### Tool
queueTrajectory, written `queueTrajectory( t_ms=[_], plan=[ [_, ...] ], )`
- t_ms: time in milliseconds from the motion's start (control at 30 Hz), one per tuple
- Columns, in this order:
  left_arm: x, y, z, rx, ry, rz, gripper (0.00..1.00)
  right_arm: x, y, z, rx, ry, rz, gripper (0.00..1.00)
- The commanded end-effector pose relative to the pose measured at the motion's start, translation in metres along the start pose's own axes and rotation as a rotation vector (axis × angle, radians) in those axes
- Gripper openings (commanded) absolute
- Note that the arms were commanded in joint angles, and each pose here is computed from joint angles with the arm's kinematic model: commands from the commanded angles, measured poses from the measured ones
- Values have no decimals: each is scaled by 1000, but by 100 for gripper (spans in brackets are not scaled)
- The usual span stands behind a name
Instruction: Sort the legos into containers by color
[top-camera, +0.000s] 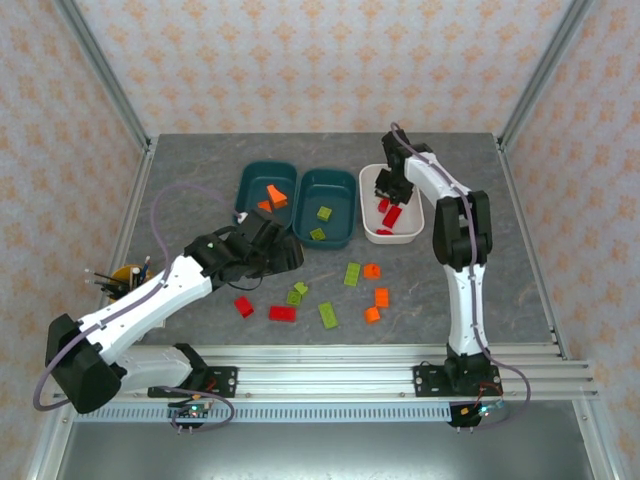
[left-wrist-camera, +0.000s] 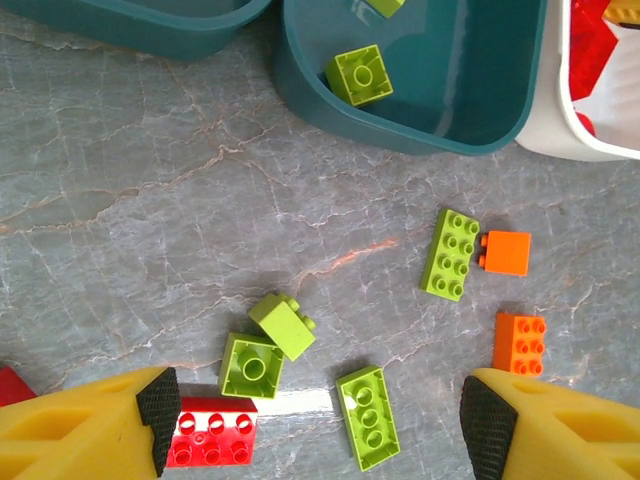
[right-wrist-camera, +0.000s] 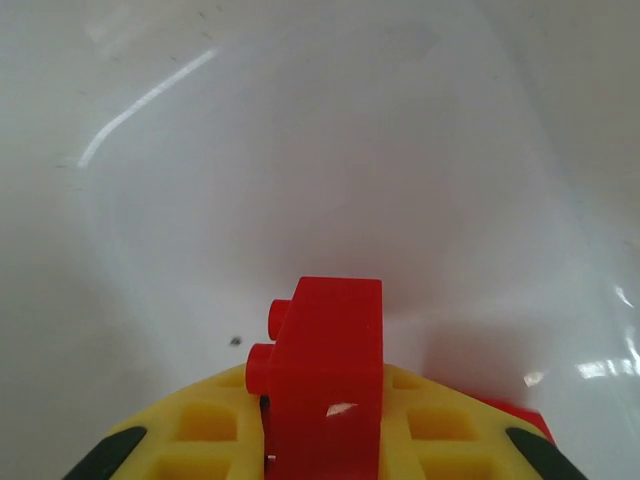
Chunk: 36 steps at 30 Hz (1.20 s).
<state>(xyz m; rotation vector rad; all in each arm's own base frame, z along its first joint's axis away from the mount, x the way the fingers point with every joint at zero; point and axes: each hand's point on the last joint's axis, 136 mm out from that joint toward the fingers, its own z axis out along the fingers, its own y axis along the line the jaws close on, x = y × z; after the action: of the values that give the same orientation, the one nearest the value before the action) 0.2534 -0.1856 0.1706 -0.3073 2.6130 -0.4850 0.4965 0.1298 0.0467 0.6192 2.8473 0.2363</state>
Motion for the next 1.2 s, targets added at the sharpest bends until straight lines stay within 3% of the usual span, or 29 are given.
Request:
queueTrajectory(
  t_ms=[0, 133, 200, 367, 500, 633, 800, 967, 1167],
  plan=[
    [-1, -6, 2, 11, -5, -3, 76, 1, 4, -11, 6, 20, -18, 30],
    [7, -1, 7, -17, 28, 13, 76, -4, 11, -32, -26, -27, -39, 50],
    [12, 3, 12, -34, 50, 15, 75, -7, 19, -55, -52, -77, -65, 55],
    [24, 8, 30, -73, 122, 37, 69, 6, 36, -128, -113, -213, -142, 54],
    [35, 10, 53, -119, 198, 85, 64, 60, 40, -167, -189, -266, -217, 54],
    [40, 8, 72, -162, 247, 197, 68, 130, 29, -173, -242, -243, -298, 58],
    [47, 7, 85, -188, 322, 361, 74, 197, -4, -169, -311, -195, -280, 63],
    [56, 8, 91, -188, 384, 474, 75, 217, -39, -168, -311, -203, -217, 64],
    [70, 9, 106, -173, 473, 586, 73, 219, -45, -171, -304, -204, -199, 64]
  ],
)
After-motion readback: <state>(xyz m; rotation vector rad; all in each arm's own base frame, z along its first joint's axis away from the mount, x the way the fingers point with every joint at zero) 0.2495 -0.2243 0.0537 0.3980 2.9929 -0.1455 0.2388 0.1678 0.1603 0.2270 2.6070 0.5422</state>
